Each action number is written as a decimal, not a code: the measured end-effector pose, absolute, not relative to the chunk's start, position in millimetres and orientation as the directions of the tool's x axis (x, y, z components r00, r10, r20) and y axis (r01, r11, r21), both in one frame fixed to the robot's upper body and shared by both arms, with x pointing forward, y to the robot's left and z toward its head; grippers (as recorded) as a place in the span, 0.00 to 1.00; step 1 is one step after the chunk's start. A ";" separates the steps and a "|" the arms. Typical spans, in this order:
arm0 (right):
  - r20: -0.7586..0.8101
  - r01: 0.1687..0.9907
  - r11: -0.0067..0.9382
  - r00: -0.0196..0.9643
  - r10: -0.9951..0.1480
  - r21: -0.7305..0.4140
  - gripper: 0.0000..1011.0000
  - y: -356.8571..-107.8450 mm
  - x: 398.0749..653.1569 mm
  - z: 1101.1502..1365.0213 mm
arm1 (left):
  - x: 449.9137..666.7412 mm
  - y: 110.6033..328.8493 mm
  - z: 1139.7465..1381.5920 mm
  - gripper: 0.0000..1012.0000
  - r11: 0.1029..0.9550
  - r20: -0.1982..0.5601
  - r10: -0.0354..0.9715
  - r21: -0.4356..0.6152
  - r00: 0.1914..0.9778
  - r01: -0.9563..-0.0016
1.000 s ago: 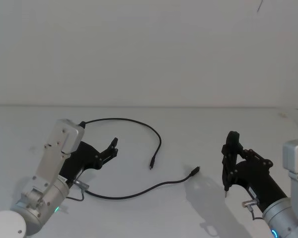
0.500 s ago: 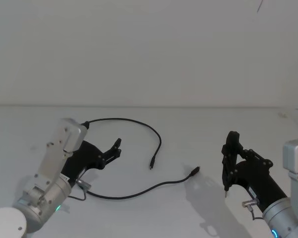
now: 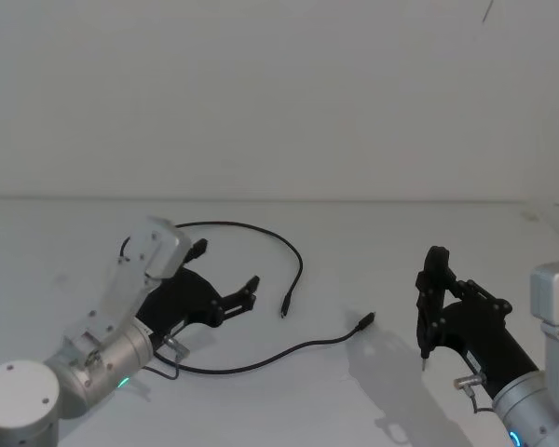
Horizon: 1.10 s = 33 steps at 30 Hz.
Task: Pick up the data cable with the one hand.
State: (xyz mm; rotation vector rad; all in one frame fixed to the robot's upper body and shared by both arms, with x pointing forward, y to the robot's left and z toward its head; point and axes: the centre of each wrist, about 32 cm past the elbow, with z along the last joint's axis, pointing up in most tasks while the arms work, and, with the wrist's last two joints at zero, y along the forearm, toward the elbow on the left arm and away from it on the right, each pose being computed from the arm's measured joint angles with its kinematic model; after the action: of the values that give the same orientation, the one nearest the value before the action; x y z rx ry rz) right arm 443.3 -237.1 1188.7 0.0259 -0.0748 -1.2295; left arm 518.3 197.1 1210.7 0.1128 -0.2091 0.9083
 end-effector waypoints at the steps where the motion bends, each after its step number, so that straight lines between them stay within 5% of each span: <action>1: 0.043 0.940 0.335 0.333 -0.942 0.060 0.28 -237.1 443.3 1188.7 | 521.4 197.0 1211.6 0.99 0.627 0.227 0.755 0.023 0.615 -0.779; 18: 0.043 0.940 0.335 0.333 -0.942 0.060 0.28 -237.1 443.3 1188.7 | 561.6 191.8 1222.8 0.99 0.781 0.188 0.541 0.251 0.820 -0.572; 33: 0.043 0.940 0.335 0.333 -0.942 0.060 0.28 -237.1 443.3 1188.7 | 586.0 178.9 1228.3 0.99 0.810 0.120 0.443 0.371 0.888 -0.454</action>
State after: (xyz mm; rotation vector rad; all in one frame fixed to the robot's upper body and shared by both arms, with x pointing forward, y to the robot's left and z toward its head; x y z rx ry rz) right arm 443.3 -237.1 1188.7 0.0260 -0.0749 -1.2295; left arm 586.0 178.9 1228.3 0.4036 -0.0282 0.4797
